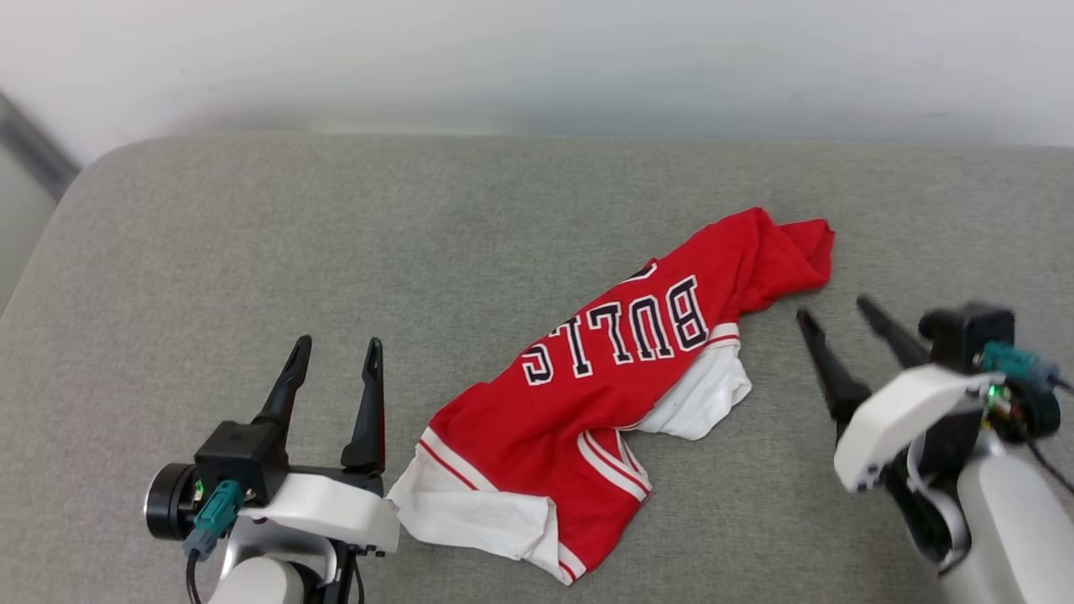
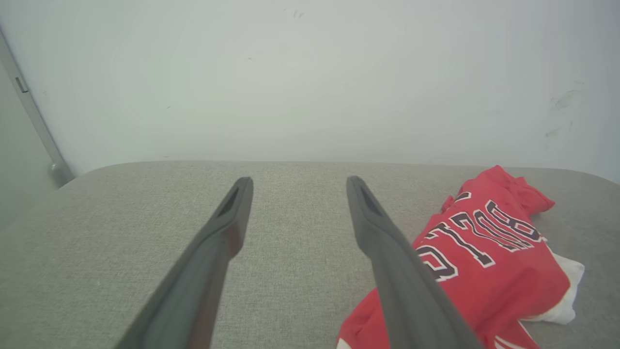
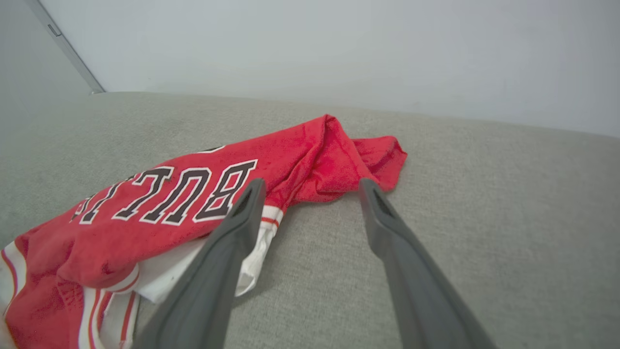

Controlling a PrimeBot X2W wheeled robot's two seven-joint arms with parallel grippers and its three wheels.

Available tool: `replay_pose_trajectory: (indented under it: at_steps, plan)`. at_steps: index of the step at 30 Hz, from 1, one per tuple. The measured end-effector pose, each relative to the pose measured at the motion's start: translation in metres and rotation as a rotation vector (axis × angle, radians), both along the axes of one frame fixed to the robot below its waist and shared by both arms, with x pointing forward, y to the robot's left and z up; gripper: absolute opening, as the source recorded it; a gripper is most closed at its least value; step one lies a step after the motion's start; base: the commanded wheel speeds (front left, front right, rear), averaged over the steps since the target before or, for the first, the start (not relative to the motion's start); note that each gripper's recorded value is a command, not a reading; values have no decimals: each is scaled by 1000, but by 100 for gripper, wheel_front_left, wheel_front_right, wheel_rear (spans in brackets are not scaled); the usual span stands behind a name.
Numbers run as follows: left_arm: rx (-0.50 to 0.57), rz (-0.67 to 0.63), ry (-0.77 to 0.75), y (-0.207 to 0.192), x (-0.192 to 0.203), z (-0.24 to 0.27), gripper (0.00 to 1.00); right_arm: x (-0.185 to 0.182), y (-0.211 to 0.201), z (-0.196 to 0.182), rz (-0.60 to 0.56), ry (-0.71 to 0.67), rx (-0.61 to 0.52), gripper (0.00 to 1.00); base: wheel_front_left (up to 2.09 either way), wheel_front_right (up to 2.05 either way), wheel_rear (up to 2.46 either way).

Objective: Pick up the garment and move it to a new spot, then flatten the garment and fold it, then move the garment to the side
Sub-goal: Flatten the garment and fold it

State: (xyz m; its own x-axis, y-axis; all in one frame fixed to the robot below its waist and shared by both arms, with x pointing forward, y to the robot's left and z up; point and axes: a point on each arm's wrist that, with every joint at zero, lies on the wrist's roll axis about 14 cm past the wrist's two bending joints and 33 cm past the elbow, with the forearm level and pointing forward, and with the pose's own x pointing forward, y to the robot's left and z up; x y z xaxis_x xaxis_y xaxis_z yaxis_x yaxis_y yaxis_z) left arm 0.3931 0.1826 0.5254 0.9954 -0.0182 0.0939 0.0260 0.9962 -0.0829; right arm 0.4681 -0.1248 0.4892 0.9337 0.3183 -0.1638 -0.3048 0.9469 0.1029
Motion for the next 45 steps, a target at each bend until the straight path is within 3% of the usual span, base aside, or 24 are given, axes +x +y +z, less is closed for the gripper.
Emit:
replay_pose_trajectory:
  at_steps: [6, 13, 22, 33, 34, 35, 40, 45]
  plan:
    - [-5, -19, 4, -7, -2, 2, 100, -46, -12, -25, -10, 181, -14, 100, 0, 0, 0]
    - [-12, -36, 21, -13, 3, -2, 100, -60, -2, -48, 67, 381, -51, 100, 0, 0, 0]
    - [-32, -18, 41, -10, 13, -14, 100, -41, 40, -70, 250, 535, -154, 100, 0, 0, 0]
    - [-33, 43, 101, 9, 19, -39, 100, -44, 59, -132, 375, 782, -275, 100, 0, 0, 0]
    - [-33, 48, 103, 10, 18, -41, 100, -45, 60, -134, 380, 791, -274, 37, 0, 0, 0]
    - [-33, 51, 107, 11, 19, -42, 100, -44, 60, -133, 380, 791, -270, 0, 0, 0, 0]
    - [-32, 38, 100, 7, 20, -41, 100, -39, 58, -122, 367, 747, -251, 0, 0, 0, 0]
    - [-28, 15, 72, 0, 22, -32, 100, -28, 45, -88, 320, 635, -234, 0, 0, 0, 0]
